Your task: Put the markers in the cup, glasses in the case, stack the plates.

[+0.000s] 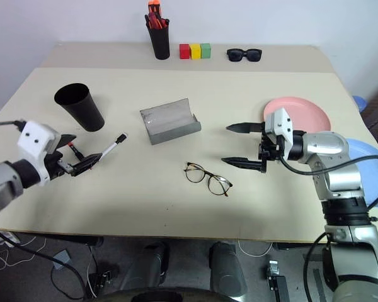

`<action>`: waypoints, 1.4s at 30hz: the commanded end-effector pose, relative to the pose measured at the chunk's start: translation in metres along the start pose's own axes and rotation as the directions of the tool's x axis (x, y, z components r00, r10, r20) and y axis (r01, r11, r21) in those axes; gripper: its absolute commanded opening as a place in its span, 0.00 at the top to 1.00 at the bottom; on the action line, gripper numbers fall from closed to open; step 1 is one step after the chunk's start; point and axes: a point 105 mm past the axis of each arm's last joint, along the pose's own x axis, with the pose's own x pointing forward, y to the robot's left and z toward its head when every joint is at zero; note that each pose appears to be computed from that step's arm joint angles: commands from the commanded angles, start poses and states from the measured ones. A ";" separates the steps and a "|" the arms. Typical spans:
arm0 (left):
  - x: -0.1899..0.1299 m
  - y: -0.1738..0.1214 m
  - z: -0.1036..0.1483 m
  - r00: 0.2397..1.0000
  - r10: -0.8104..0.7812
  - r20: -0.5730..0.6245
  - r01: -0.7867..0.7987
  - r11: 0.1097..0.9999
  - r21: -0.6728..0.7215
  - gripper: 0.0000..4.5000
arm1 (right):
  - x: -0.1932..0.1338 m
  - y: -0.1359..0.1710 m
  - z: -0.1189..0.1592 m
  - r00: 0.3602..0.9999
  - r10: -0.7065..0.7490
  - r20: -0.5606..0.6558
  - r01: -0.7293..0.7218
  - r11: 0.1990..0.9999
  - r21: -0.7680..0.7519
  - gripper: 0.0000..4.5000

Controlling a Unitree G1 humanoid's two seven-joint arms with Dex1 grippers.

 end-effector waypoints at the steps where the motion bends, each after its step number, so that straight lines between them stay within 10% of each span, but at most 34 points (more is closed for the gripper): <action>1: 0.008 -0.002 0.009 0.998 -0.047 -0.051 0.049 0.999 0.020 0.00 | 0.006 -0.004 0.021 0.995 0.046 0.089 -0.043 0.998 -0.034 0.02; 37: 0.080 0.026 -0.006 0.861 -0.113 -0.495 -0.032 0.961 -0.275 0.00 | 0.024 0.019 0.033 0.980 0.089 0.180 -0.085 0.996 -0.033 0.02; 42: 0.087 0.028 -0.010 0.831 -0.129 -0.541 -0.014 0.968 -0.252 0.40 | 0.023 0.023 0.034 0.980 0.080 0.180 -0.076 0.997 -0.026 0.01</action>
